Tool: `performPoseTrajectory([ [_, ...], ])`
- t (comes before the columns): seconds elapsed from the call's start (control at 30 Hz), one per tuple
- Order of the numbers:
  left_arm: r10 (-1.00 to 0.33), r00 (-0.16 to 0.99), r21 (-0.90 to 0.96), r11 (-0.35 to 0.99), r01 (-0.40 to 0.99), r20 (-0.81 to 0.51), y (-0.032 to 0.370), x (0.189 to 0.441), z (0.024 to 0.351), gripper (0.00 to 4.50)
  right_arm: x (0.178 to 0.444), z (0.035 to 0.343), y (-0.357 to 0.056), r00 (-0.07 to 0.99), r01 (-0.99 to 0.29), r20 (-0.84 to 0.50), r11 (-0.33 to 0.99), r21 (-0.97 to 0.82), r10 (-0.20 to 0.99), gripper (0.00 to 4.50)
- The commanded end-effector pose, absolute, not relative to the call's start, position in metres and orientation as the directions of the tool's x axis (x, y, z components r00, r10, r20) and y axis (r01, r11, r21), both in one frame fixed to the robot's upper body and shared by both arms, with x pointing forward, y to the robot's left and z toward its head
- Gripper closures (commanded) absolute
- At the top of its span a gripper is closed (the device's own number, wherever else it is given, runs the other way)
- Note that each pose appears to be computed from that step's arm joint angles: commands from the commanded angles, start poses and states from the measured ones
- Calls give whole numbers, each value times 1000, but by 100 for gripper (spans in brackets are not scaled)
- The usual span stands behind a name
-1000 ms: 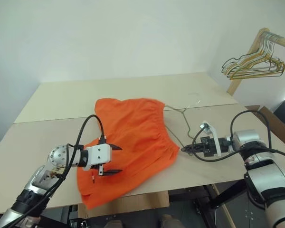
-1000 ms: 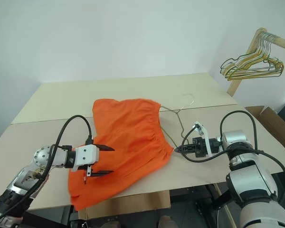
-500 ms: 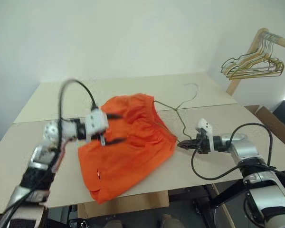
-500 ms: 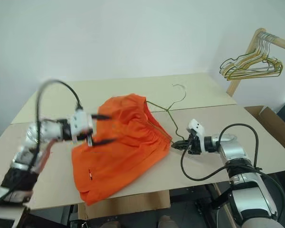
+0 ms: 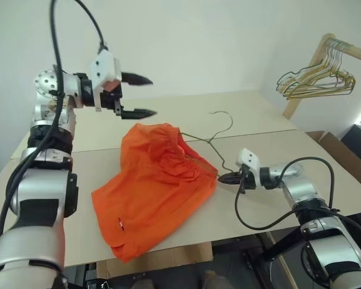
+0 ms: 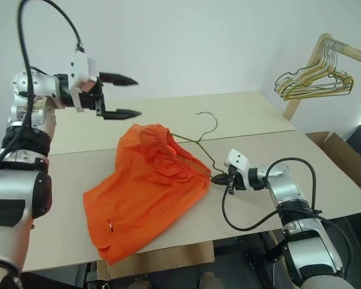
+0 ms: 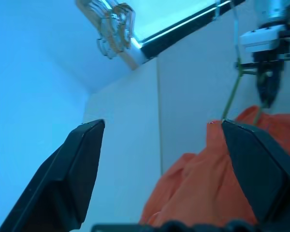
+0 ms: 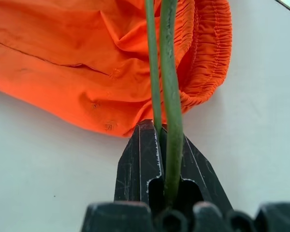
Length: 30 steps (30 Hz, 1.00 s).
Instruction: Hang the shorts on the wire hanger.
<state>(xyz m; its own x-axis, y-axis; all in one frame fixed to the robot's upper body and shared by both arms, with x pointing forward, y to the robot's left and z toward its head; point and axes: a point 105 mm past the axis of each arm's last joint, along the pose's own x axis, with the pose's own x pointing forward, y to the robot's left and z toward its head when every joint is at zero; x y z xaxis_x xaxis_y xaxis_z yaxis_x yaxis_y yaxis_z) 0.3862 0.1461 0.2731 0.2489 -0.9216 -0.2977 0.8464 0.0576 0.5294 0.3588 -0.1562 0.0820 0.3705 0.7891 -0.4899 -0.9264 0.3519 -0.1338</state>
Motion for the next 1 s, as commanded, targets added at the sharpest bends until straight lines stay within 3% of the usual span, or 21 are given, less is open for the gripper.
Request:
performPoseTrajectory([
  [0.03,-895,214,537,-33,843,-391,141,384,279,33,366,108,-145,392,-920,-454,329,-214,800,450],
  [0.37,-783,193,493,-161,855,-591,137,389,247,33,359,104,-142,368,-928,-499,277,-249,784,450],
  [0.53,-753,194,476,-176,862,-629,133,392,235,137,360,104,-140,372,-927,-513,277,-255,774,450],
  [0.73,-714,168,446,-221,867,-680,132,391,225,137,364,109,-137,390,-918,-504,285,-274,771,450],
  [0.97,-693,214,466,-196,863,-689,127,398,217,137,364,110,-133,391,-915,-508,268,-300,767,450],
  [1.0,-690,214,467,-201,861,-692,127,398,216,155,363,110,-132,390,-915,-508,263,-305,768,450],
])
